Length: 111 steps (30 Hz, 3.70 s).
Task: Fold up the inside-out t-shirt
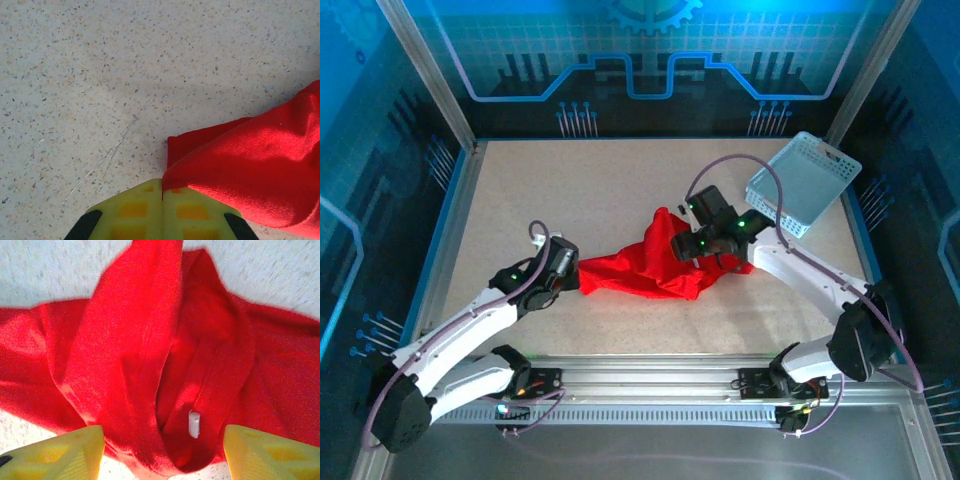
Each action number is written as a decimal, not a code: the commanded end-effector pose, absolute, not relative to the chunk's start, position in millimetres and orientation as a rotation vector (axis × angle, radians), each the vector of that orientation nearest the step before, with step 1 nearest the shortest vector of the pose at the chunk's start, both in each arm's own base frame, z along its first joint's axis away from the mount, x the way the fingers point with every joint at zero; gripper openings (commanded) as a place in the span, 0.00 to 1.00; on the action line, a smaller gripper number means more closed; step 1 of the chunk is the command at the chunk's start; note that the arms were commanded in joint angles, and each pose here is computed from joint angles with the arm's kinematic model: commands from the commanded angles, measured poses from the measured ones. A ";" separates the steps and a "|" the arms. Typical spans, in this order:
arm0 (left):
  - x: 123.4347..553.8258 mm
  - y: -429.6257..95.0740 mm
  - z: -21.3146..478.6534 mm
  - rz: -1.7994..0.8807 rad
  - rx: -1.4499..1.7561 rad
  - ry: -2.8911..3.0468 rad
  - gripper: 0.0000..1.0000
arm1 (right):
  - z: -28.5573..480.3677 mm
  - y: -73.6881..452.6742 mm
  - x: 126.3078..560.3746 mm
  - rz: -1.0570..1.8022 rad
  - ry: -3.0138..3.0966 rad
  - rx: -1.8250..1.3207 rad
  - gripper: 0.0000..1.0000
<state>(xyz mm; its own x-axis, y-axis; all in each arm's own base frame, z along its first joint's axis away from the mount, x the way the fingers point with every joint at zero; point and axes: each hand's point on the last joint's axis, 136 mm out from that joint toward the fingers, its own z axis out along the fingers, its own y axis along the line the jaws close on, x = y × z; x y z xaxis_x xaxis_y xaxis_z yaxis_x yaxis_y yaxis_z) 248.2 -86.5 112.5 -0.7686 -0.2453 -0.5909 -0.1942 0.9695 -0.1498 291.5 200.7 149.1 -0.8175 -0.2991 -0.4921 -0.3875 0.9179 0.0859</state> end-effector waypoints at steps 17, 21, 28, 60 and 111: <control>244.1 -78.8 100.9 -0.091 -0.346 2.492 0.00 | 74.2 217.2 265.6 0.197 2.757 -0.624 0.51; 245.3 -73.9 102.2 -0.064 -0.355 2.483 0.00 | 95.6 218.7 260.6 0.220 2.730 -0.620 0.23; 255.9 -72.0 132.5 -0.079 -0.345 2.396 0.00 | 200.2 199.1 260.0 0.244 2.539 -0.544 0.00; 273.7 -139.3 101.6 -0.363 -0.172 2.775 0.01 | 230.1 157.3 311.2 0.260 2.493 -0.282 0.00; 297.6 -154.4 31.9 -0.490 -0.493 2.763 0.29 | 167.0 162.5 373.1 0.144 2.590 -0.269 0.00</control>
<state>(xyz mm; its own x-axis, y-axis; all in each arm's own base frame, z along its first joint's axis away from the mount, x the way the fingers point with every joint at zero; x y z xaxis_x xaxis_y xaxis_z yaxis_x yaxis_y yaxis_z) 292.9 -158.1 34.5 -0.9106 -0.3524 -0.2160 -0.2535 0.8889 -0.3817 372.8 164.0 160.6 -0.8516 -0.1712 -0.4954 -0.2162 0.9758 0.0343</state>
